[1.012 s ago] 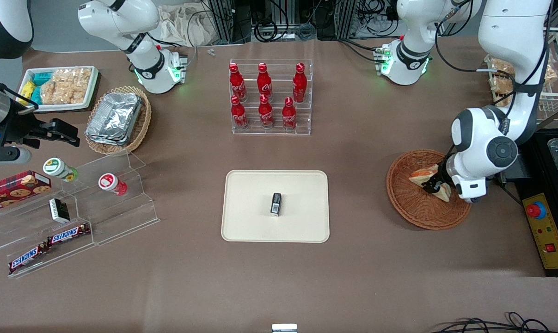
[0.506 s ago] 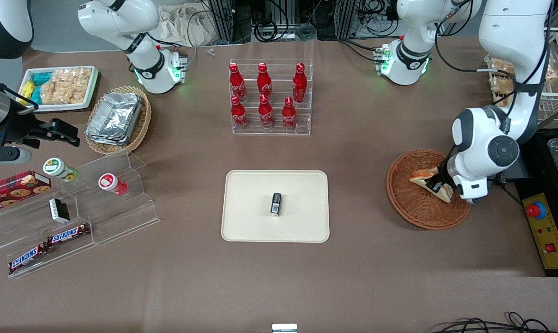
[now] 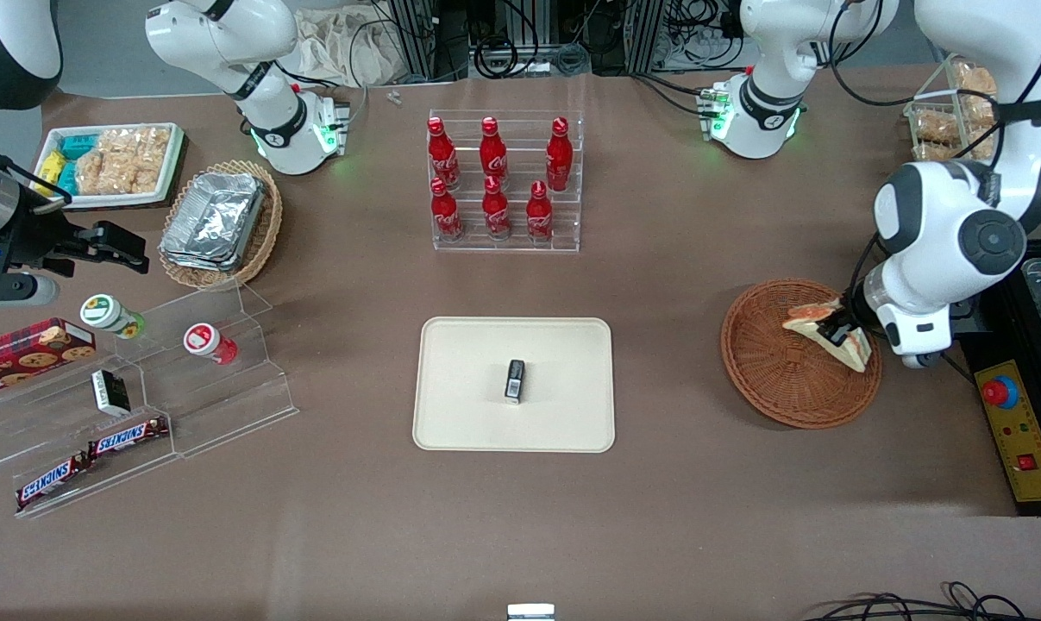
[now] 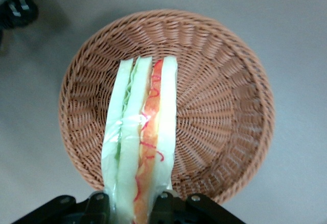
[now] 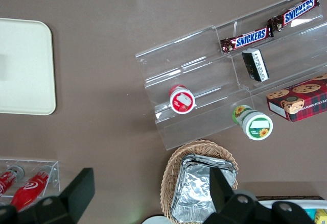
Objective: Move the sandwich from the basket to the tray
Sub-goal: 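Close the left gripper on the sandwich and lift it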
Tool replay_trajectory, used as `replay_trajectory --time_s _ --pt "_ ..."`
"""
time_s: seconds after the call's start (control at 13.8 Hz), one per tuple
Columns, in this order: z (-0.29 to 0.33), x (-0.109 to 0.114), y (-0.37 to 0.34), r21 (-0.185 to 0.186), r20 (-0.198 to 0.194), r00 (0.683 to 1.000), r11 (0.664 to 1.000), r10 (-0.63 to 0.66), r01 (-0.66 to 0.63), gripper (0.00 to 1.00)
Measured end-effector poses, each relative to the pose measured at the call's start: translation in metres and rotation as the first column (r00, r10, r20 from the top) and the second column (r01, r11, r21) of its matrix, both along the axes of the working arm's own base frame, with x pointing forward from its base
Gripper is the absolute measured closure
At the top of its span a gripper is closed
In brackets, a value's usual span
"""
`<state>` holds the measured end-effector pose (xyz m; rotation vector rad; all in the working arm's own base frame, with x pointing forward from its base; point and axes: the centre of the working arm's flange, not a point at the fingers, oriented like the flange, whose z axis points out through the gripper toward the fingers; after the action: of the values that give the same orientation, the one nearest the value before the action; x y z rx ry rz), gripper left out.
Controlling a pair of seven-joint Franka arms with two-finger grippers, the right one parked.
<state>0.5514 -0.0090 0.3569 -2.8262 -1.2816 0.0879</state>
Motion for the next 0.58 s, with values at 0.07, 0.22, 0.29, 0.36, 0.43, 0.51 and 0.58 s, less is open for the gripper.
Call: replay_trajectory --time_s 0.07,0.22,0.29,0.36,0.43,0.51,0.58 --pt "0.018 0.003 -0.002 -0.004 -0.001 0.999 0.999 -0.038 0.038 0.83" --pt "0.051 0.007 -0.015 -0.026 -0.016 0.991 0.990 -0.135 0.135 0.83" --pt "0.067 0.010 -0.028 -0.044 -0.022 0.980 0.980 -0.195 0.194 0.83" --pt "0.080 0.011 -0.043 -0.055 -0.026 0.967 0.966 -0.255 0.253 0.83" --pt "0.091 0.012 -0.057 -0.064 -0.023 0.951 0.950 -0.308 0.306 0.83" --pt "0.100 0.013 -0.072 -0.073 -0.012 0.934 0.932 -0.358 0.356 0.83" --pt "0.108 0.013 -0.088 -0.082 0.006 0.914 0.911 -0.405 0.404 0.83"
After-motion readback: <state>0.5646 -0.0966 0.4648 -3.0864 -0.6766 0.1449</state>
